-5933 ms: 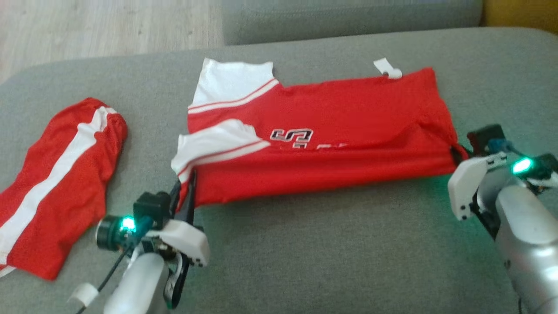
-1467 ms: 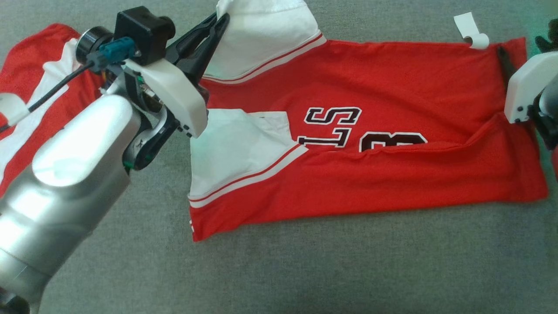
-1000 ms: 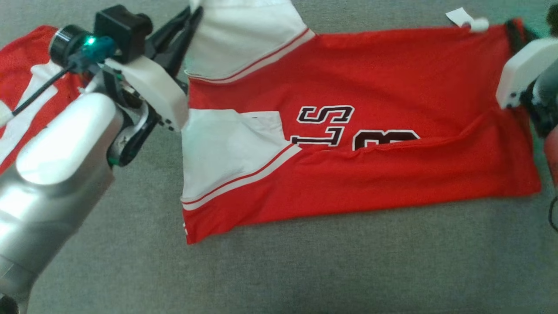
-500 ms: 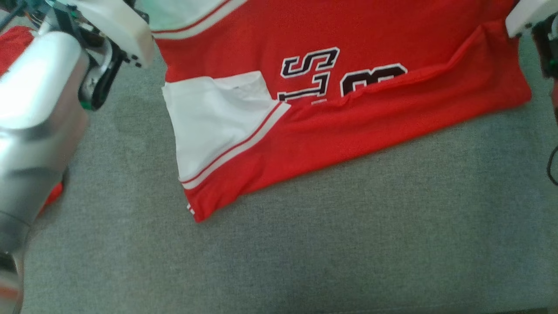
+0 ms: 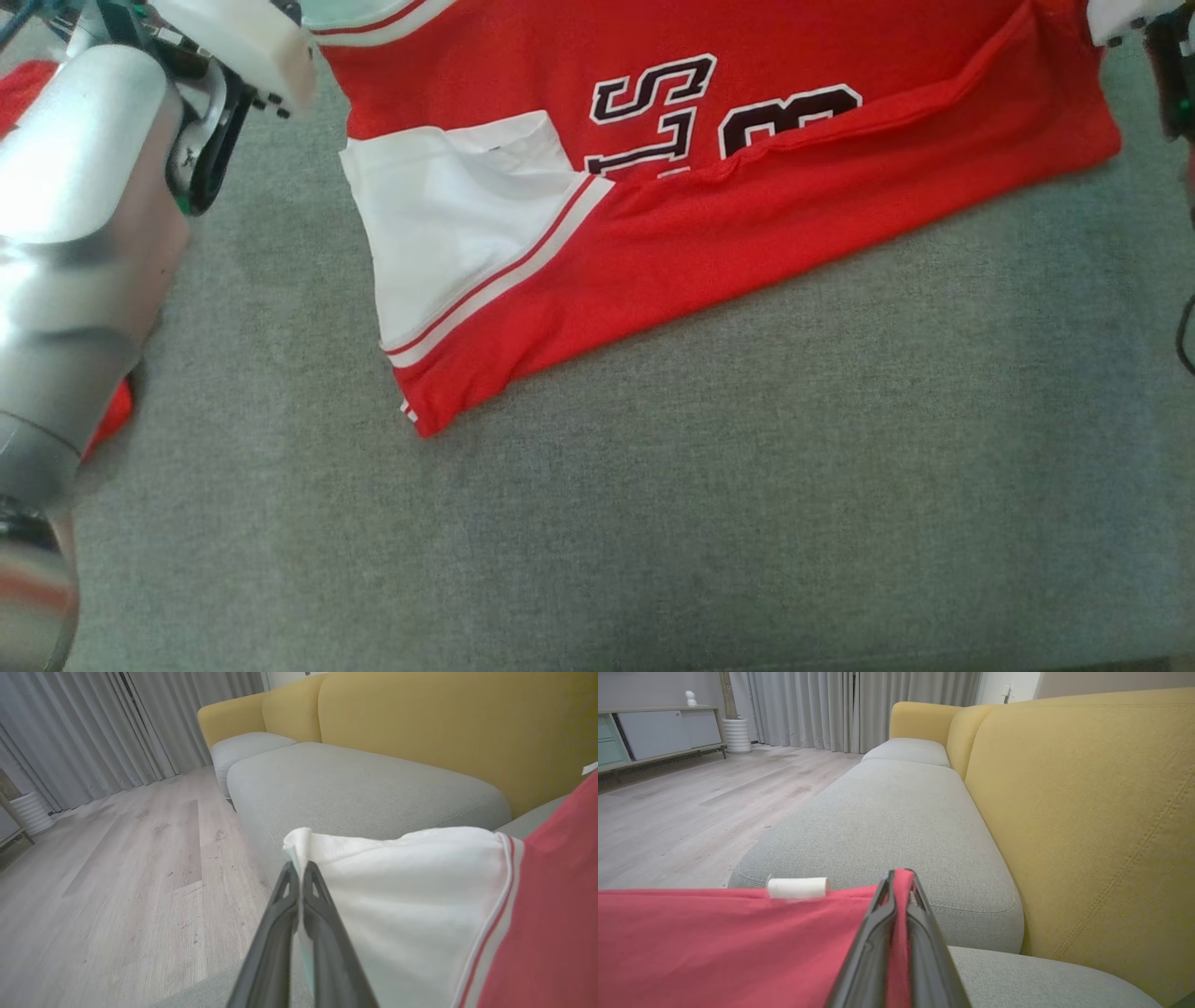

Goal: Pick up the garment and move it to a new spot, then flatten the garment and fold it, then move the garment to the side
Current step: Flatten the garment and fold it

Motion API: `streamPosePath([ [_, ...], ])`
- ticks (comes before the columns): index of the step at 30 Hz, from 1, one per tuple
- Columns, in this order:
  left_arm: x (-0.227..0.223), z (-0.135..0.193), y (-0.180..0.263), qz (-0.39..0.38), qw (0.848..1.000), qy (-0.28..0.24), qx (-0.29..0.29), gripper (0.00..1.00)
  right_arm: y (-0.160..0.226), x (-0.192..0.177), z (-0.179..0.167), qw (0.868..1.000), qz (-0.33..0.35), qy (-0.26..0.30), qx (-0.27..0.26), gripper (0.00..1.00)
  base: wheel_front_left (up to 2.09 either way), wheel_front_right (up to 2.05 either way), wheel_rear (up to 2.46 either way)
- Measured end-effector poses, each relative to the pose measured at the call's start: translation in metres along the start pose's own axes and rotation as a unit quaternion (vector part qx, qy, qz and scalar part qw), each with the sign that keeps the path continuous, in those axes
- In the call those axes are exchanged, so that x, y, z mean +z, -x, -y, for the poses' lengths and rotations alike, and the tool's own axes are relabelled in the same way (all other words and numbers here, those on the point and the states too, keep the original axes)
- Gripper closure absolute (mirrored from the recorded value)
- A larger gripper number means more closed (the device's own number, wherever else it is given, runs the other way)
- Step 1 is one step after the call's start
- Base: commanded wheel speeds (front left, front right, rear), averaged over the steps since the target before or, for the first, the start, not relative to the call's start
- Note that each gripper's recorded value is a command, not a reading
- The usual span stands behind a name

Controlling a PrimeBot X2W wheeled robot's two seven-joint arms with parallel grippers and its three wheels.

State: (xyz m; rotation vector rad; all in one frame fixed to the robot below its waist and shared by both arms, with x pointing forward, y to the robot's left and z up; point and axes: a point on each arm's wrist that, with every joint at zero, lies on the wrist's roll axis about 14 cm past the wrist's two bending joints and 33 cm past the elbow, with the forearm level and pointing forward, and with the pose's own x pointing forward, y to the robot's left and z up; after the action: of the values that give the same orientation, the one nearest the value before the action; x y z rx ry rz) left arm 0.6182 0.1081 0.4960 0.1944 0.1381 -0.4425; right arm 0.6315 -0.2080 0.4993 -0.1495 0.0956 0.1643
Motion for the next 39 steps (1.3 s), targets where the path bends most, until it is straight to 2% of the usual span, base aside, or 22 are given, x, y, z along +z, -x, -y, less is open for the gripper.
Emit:
streamPosePath([
  [9, 0.014, 0.0, 0.001, 0.022, 1.0, -0.003, -0.002, 1.0, 0.003, 0.004, -0.003, 1.0, 0.002, 0.0, 0.004, 1.0, 0.0, 0.0, 0.0],
  [19, 0.022, 0.021, 0.016, 0.027, 0.999, -0.018, -0.041, 1.0, 0.021, -0.005, 0.001, 0.999, -0.038, -0.004, 0.002, 1.0, 0.0, 0.0, 0.0],
  [26, -0.003, 0.062, 0.052, -0.023, 0.994, 0.006, -0.104, 1.0, 0.054, -0.05, 0.007, 0.993, -0.121, -0.006, 0.007, 1.0, 0.0, 0.0, 0.0],
  [34, -0.025, 0.096, 0.096, -0.074, 0.985, 0.018, -0.155, 1.0, 0.068, -0.061, 0.013, 0.987, -0.163, -0.001, 0.019, 1.0, 0.0, 0.0, 0.0],
  [39, -0.046, 0.128, 0.13, -0.123, 0.972, 0.028, -0.196, 1.0, 0.085, -0.08, 0.007, 0.978, -0.2, 0.032, 0.047, 1.0, 0.0, 0.0, 0.0],
])
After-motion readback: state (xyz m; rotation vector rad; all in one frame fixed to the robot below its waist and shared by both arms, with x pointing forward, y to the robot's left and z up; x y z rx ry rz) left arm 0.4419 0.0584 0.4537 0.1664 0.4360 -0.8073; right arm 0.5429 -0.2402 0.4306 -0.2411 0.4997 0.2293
